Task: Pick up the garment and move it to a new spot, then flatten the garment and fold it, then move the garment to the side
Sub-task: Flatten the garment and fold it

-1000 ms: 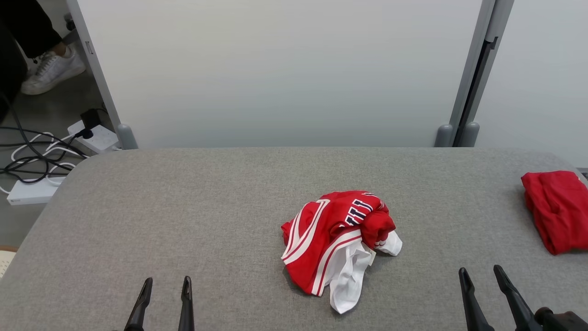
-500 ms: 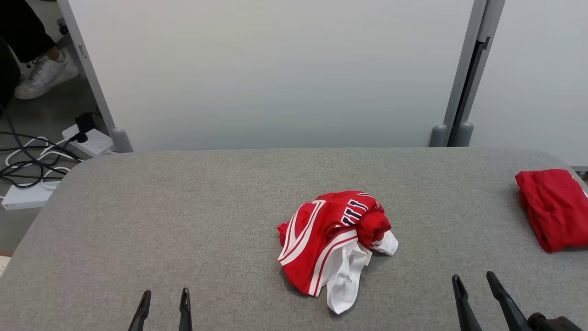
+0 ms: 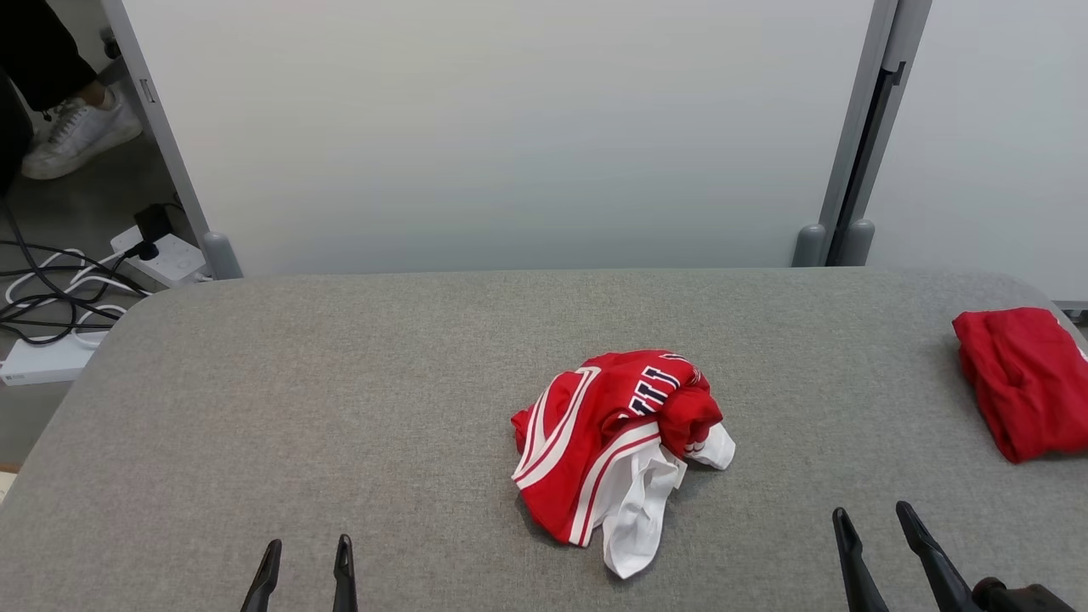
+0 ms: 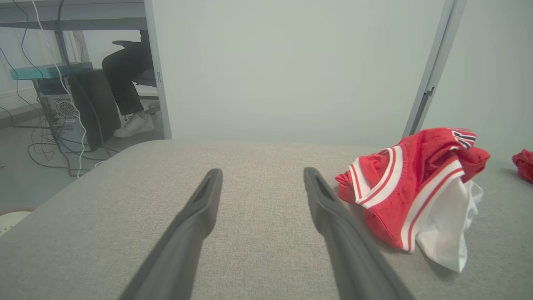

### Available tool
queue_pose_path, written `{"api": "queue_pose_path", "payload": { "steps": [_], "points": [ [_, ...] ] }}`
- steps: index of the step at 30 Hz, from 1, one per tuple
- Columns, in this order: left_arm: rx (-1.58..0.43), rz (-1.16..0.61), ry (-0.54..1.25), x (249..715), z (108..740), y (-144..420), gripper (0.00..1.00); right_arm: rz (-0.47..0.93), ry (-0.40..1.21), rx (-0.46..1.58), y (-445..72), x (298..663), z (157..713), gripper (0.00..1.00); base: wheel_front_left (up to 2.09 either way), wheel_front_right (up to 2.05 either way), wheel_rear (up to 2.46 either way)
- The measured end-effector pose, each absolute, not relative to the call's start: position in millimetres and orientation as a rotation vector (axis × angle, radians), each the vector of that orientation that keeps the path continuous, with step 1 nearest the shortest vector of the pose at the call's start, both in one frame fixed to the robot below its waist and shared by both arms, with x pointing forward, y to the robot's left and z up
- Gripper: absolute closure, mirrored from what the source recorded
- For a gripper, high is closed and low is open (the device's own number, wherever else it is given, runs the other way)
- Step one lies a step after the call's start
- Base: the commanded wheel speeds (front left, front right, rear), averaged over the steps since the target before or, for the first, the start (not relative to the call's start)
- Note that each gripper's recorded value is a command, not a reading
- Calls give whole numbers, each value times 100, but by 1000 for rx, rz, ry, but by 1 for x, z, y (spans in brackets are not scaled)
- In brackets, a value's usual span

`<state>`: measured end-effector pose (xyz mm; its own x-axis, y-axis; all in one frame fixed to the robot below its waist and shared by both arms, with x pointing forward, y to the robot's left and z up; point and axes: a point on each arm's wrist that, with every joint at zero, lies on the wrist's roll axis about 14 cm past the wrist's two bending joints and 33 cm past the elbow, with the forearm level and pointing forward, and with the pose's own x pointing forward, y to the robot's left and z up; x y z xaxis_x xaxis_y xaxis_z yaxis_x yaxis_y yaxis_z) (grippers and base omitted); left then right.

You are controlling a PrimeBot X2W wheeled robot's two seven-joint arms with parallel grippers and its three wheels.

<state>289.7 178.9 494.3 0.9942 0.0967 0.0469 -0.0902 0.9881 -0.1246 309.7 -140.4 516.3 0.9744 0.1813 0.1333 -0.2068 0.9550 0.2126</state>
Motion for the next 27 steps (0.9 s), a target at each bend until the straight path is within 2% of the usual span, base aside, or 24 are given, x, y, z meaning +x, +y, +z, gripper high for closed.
{"api": "queue_pose_path", "payload": {
  "steps": [23,27],
  "points": [
    [-125,94,-46,289,493,179,0,206,-121,227,-138,316,520,0,0,0,0],
    [-193,-33,-33,289,490,149,0,205,-114,227,-138,318,518,0,0,0,0]
  ]
}}
